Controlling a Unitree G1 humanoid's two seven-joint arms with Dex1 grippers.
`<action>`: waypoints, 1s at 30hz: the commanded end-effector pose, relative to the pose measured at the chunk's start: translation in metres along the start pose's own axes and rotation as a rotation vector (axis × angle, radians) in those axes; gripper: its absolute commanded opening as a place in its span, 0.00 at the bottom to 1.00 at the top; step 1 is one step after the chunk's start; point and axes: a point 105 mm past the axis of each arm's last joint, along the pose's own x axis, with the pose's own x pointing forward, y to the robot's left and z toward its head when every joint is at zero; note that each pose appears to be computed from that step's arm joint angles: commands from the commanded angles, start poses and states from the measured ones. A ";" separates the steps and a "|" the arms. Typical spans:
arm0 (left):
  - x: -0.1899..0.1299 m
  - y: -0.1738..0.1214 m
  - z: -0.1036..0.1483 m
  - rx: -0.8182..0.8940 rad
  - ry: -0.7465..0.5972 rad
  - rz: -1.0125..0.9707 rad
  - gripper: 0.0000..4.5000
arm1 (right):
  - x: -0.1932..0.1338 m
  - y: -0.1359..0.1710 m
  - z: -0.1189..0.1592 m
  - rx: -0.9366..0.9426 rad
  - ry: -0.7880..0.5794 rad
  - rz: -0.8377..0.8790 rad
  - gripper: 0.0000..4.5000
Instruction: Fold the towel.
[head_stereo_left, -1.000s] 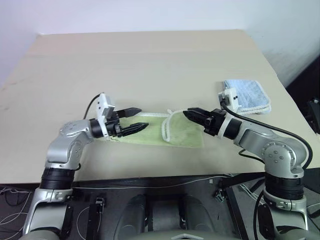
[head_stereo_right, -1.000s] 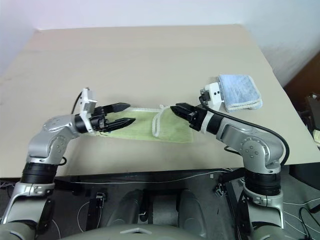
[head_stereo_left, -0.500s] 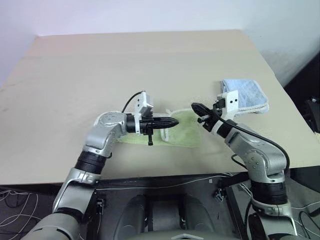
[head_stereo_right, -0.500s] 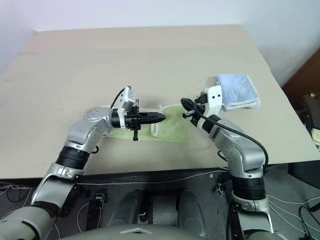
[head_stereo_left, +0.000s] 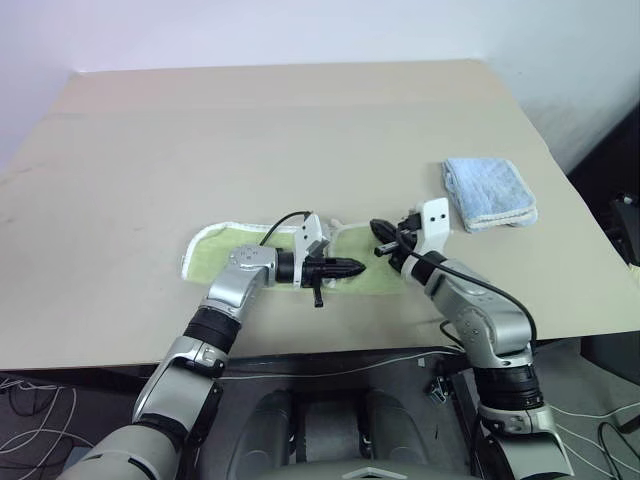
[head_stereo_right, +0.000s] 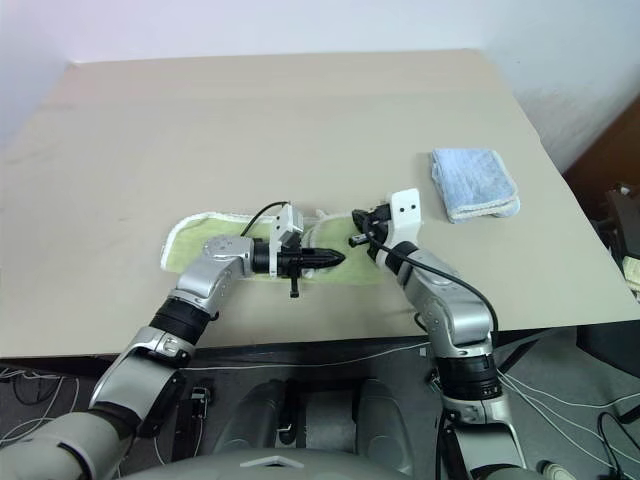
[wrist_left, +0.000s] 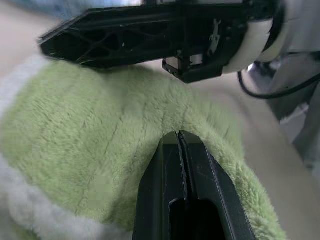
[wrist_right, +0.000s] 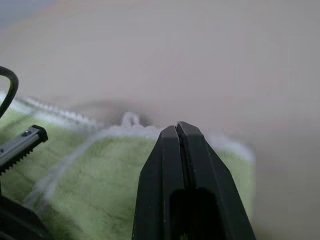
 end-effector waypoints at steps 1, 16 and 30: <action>-0.005 -0.002 -0.015 -0.017 0.041 0.014 0.01 | 0.006 0.002 -0.009 -0.019 0.012 -0.007 0.00; -0.034 0.010 0.007 0.002 -0.023 0.098 0.05 | 0.016 -0.008 -0.013 -0.056 0.069 0.042 0.00; -0.117 0.035 0.084 0.033 -0.073 0.384 1.00 | -0.027 0.028 0.063 -0.106 -0.048 0.406 0.33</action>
